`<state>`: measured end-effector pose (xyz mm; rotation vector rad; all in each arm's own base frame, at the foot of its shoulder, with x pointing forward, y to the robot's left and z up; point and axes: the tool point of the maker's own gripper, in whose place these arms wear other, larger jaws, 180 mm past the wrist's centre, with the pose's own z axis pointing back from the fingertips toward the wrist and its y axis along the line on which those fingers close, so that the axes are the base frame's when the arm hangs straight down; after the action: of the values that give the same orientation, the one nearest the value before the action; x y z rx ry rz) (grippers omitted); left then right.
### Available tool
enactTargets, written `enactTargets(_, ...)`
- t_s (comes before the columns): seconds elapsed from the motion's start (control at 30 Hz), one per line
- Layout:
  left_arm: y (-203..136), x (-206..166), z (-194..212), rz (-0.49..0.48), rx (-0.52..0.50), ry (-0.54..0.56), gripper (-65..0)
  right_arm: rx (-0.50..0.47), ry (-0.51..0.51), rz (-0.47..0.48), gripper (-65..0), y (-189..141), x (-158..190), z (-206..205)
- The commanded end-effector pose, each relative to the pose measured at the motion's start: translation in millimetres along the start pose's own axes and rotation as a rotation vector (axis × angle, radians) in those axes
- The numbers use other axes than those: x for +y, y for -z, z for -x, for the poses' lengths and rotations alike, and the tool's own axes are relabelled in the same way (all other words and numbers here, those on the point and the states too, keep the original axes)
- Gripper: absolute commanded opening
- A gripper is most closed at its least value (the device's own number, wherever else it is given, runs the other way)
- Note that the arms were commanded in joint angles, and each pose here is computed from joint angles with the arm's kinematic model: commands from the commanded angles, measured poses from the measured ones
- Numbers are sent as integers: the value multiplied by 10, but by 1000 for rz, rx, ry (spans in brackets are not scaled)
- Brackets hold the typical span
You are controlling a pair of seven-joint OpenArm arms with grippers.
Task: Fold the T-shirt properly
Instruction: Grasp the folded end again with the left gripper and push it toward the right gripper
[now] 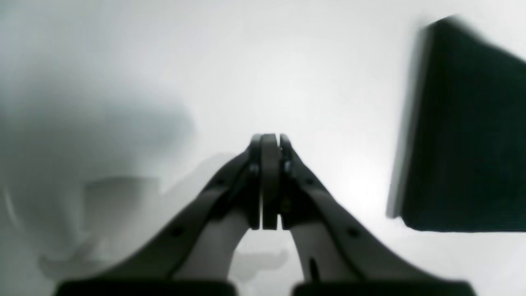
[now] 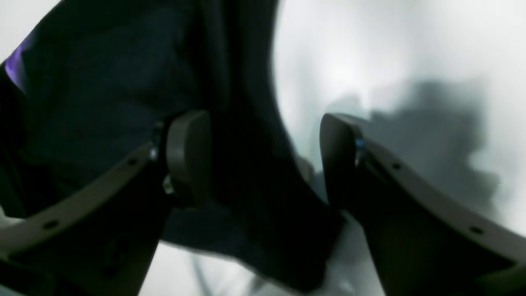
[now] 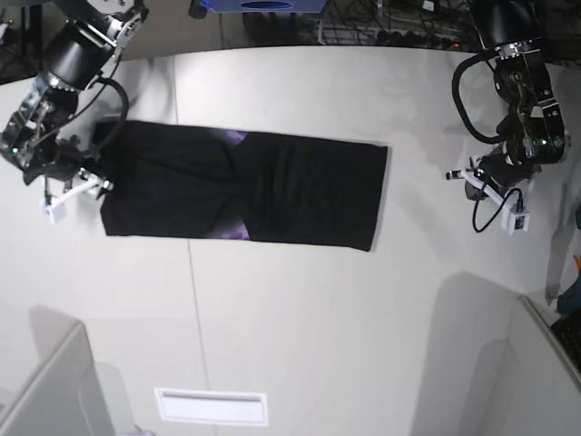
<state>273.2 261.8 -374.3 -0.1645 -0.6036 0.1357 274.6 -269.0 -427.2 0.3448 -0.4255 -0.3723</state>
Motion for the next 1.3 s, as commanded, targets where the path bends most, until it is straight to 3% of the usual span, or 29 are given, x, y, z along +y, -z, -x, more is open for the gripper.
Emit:
enactTargets(0.0,-4,-28,-101,23,-37,4,-650,-49,-17,-2,-266,-80,-5,-195)
enactTargets(0.1,114,-47,-67,37,-63,-11,-650,-52,-5,-42,-266,-53,66,-179)
enactTargets(0.37,522,-503,253,142,0,21,-650,-17,36,-104,-264,48,136,-58)
enactTargets(0.57,702,-764,316,196,27,25,-650,78,-22,-136,-267,221,368,199)
enactTargets(0.73,772,-928,333,229,37,16,-650,91,-16,-146,-270,267,429,255)
enactTargets(0.8,789,-1025,319,248,33,8,-650,90,-20,-143,-323,262,424,241)
enactTargets(0.93,827,-1319,493,302,82,69,-650,67,-38,-122,-617,199,358,90)
enactTargets(0.97,834,-1388,529,316,92,79,-650,56,-42,-116,-650,172,339,24)
enactTargets(1.13,851,-1753,619,385,110,100,-650,4,20,-47,-650,0,159,-285)
enactTargets(1.27,892,-2101,656,447,132,134,-650,-22,-56,-24,-650,-110,226,-468)
